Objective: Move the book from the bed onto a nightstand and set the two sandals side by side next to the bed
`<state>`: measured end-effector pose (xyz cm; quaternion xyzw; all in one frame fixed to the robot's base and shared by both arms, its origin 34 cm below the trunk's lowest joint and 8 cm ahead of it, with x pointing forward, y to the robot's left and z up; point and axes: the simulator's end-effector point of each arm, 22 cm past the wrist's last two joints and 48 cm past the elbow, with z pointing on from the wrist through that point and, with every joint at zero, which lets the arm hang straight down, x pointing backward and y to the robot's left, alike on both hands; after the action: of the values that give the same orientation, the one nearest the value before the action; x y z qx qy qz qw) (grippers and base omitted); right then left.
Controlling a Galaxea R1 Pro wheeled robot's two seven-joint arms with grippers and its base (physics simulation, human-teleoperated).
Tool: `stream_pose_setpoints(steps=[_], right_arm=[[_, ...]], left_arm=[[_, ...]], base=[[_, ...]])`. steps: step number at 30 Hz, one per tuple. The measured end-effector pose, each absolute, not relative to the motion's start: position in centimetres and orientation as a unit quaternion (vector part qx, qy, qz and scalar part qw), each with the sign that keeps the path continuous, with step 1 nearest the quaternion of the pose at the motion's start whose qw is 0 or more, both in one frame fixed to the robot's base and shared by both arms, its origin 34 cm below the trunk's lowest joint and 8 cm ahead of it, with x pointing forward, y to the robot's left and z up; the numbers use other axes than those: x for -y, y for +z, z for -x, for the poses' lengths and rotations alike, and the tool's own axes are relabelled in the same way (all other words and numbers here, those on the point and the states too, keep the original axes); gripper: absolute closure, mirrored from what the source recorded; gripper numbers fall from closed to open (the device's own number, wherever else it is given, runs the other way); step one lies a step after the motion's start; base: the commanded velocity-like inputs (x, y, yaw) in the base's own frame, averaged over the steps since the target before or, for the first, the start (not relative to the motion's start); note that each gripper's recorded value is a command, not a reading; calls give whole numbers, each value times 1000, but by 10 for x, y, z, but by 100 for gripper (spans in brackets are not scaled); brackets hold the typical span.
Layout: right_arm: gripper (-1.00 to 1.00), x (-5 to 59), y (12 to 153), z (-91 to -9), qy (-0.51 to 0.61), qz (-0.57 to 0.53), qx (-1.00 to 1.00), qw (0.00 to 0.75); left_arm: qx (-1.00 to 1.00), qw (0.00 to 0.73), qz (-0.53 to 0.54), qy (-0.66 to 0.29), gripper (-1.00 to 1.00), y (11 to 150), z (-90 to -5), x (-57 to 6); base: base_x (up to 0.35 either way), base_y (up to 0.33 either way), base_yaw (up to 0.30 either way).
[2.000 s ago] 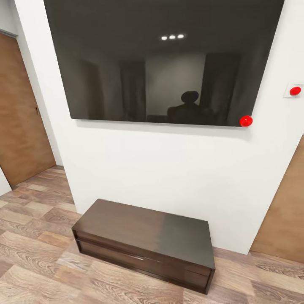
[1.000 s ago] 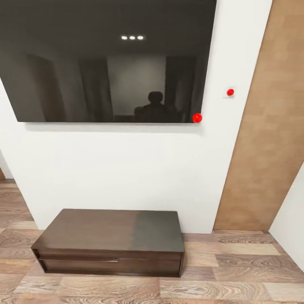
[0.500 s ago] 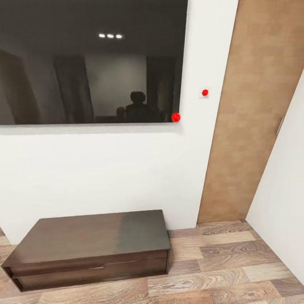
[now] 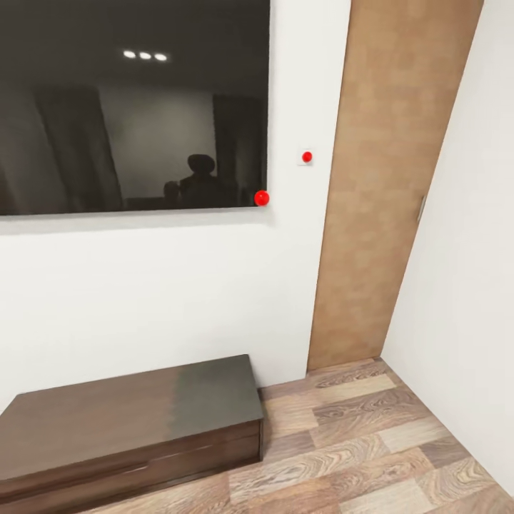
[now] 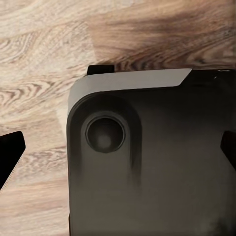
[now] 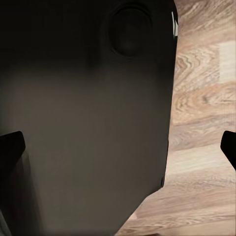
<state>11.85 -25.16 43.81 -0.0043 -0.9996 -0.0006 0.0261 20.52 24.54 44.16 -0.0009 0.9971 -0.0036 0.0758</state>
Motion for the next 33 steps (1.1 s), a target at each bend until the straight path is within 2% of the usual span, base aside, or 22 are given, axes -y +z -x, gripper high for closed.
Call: stream_pose_setpoints(steps=[33], right_arm=[[-100, 251, 438, -118, -1, 4, 1000, 26]], left_arm=[[-997, 76, 1, -3, -100, 442, -205, -246]], base=[[0, 0, -280]])
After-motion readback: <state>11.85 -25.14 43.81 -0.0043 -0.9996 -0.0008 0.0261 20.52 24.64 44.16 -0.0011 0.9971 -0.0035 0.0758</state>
